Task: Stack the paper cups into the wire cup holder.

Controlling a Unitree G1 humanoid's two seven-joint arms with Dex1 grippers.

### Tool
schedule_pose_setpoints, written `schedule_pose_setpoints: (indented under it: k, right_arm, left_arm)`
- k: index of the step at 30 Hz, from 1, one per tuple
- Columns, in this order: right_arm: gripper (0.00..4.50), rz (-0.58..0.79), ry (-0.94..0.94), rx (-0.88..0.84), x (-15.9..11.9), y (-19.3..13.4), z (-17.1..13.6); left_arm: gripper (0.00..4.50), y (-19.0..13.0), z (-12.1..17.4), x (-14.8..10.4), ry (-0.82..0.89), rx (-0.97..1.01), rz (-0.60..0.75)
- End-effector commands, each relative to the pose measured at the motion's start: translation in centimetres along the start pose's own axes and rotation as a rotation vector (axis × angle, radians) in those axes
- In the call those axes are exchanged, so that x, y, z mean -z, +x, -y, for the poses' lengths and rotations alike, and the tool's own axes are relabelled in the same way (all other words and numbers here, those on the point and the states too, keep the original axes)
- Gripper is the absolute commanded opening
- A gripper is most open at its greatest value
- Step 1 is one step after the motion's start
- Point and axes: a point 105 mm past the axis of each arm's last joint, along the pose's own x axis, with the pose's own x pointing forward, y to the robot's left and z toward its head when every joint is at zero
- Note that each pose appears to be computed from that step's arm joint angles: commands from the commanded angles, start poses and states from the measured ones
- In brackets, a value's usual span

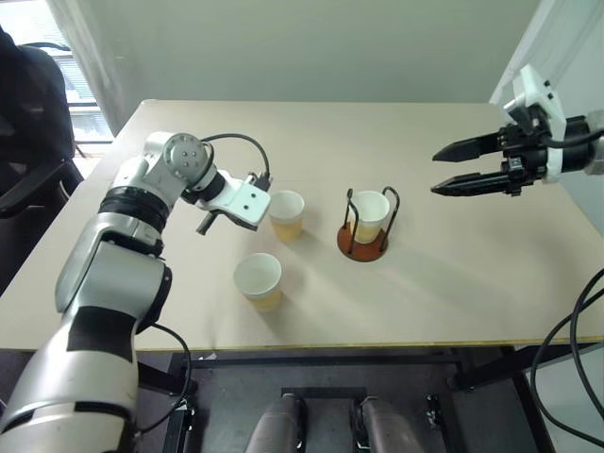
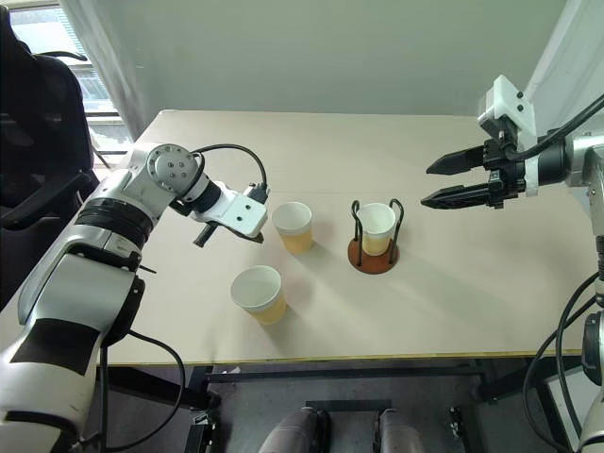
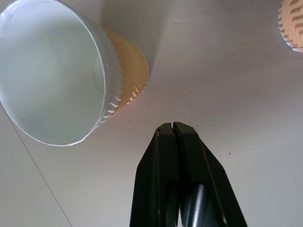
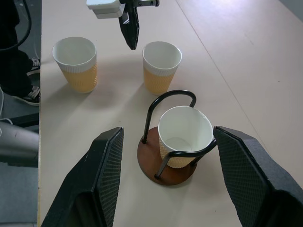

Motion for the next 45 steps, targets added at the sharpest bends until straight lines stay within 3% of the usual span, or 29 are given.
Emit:
schedule_pose_setpoints:
  k: [1,2,5,16,26,37,40,45]
  right_arm:
    - [3.04,-0.004,-0.036,0.017,-0.8,-0.9,0.0]
    - [3.04,-0.006,-0.035,0.018,-0.8,-0.9,0.0]
    - [3.04,-0.007,-0.034,0.022,-0.8,-1.0,0.1]
    - [3.04,-0.01,-0.041,0.041,-0.7,-1.1,0.4]
    - [3.04,-0.013,-0.05,0.051,-0.7,-1.2,0.6]
    - [3.04,-0.016,-0.05,0.063,-0.6,-1.3,0.6]
    - [3.04,-0.013,-0.052,0.064,-0.6,-1.3,0.5]
    - [3.04,-0.016,-0.056,0.062,-0.6,-1.2,0.4]
  left_arm:
    - [0.05,-1.9,-1.4,-0.5,-0.001,-0.065,0.013]
    - [0.05,-2.1,-1.8,-0.5,-0.011,-0.088,0.013]
    - [0.64,-2.6,-2.5,-0.6,-0.017,-0.13,0.004]
    - [4.47,-3.5,-3.4,0.1,0.087,-0.173,-0.137]
    - [4.47,-1.8,-4.0,-2.4,0.177,-0.187,-0.028]
    - [4.47,0.4,-2.7,-1.9,0.175,-0.119,-0.037]
    - [3.85,0.9,-2.2,-1.4,0.169,-0.095,-0.053]
    - [2.02,0.9,-1.8,-1.0,0.16,-0.082,-0.066]
